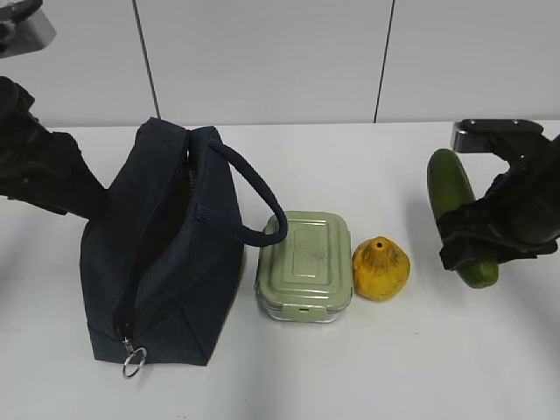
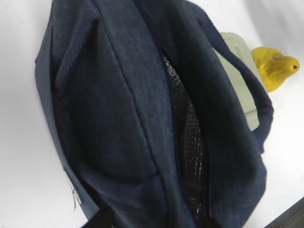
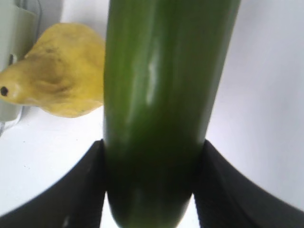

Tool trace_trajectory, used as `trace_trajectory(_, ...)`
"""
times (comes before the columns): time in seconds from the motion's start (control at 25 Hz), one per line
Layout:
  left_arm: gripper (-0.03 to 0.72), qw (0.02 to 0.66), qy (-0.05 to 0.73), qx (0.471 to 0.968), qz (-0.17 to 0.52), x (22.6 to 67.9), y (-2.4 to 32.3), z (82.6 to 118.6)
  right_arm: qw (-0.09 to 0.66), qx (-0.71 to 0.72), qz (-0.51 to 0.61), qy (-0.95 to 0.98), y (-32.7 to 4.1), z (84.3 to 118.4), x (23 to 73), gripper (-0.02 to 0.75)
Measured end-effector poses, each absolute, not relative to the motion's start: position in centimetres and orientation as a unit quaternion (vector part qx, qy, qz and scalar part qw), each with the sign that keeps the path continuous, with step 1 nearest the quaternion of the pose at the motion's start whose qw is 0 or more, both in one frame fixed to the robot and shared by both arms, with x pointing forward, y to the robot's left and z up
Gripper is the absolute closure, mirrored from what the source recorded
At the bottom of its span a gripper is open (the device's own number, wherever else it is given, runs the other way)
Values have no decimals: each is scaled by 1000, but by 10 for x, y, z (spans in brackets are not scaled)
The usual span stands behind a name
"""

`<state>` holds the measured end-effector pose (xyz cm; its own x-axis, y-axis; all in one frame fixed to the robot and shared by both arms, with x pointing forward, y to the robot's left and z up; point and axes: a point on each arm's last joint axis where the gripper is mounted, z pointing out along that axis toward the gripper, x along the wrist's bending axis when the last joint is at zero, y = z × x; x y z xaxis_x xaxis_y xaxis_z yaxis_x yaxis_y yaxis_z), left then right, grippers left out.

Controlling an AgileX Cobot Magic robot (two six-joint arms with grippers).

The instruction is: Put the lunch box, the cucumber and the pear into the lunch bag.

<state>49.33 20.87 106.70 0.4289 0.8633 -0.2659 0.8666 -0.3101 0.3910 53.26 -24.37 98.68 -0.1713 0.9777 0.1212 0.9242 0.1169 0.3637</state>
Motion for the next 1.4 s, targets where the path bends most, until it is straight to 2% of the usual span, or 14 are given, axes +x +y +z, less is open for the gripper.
trace_trajectory(0.12,382,230,538,811,-16,499,207,1057,85,633,203,742,-242,1001,528,366)
trace_trajectory(0.24,504,222,535,815,-22,503,206,1050,94,609,235,751,-226,1020,526,366)
trace_trajectory(0.32,613,222,530,818,-21,504,206,1048,95,585,257,763,-208,1035,526,366)
trace_trajectory(0.44,670,222,525,821,-19,504,206,1048,88,543,305,777,-172,1060,524,366)
trace_trajectory(0.56,679,223,526,821,-18,505,206,1049,62,504,361,782,-130,1086,517,366)
trace_trajectory(0.68,682,224,525,821,-16,505,206,1049,30,479,392,785,-95,1098,518,366)
trace_trajectory(1.0,683,231,526,819,-7,507,206,1049,-39,465,402,788,-28,1080,526,366)
trace_trajectory(1.24,684,234,526,817,-2,508,206,1049,-55,478,418,771,-9,1072,529,367)
trace_trajectory(1.4,684,236,527,817,-2,508,206,1050,-69,500,412,759,-2,1055,537,367)
